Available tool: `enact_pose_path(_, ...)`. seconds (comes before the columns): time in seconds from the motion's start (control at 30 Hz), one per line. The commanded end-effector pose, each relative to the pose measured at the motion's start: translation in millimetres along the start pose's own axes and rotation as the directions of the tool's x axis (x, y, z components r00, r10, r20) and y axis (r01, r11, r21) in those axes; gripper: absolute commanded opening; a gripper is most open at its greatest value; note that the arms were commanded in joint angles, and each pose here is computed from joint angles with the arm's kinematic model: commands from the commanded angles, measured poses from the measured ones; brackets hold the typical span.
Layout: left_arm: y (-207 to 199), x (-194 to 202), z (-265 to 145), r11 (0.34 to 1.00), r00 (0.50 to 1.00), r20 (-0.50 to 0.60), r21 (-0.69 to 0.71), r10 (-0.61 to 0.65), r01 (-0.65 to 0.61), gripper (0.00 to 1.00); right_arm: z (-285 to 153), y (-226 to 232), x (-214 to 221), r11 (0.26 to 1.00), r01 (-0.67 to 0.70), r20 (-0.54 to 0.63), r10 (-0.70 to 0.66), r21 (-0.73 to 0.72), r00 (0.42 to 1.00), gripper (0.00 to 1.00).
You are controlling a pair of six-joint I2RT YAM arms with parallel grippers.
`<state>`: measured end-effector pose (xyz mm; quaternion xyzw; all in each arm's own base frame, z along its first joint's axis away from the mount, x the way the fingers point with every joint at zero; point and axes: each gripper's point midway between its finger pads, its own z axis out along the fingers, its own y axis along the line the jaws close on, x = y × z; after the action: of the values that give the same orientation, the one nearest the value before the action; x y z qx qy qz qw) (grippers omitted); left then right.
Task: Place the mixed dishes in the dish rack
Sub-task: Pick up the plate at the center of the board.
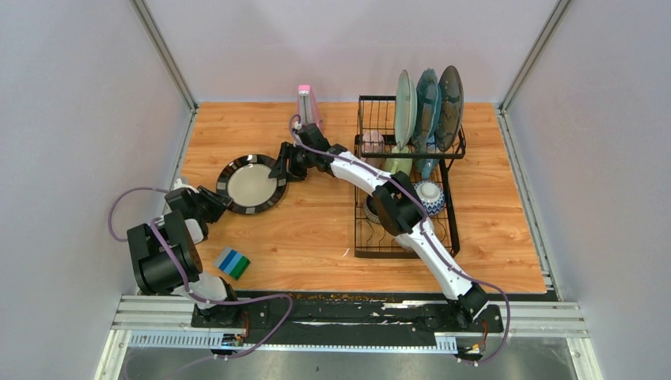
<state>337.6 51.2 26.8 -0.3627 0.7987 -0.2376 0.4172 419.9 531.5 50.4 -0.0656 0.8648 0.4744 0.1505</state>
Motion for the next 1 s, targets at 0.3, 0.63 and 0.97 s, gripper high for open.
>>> enact_pose_path(0.3, -26.3, 60.2, -13.1, 0.988, 0.972, -0.235, 0.15, 0.006, 0.03, 0.31, 3.2, 88.4, 51.9, 0.951, 0.018, -0.159, -0.07, -0.31, 0.985, 0.44)
enact_pose_path(0.63, -26.5, 61.5, -13.3, 0.989, 0.971, -0.239, 0.146, 0.011, 0.025, 0.34, -0.3, 88.6, 48.9, 0.956, 0.046, -0.135, -0.089, -0.29, 0.987, 0.21)
enact_pose_path(0.97, -24.0, 58.6, -12.8, 0.992, 0.972, -0.232, 0.124, 0.019, 0.01, 0.58, -4.5, 86.1, 40.7, 0.968, 0.083, -0.093, -0.108, -0.238, 0.99, 0.0)
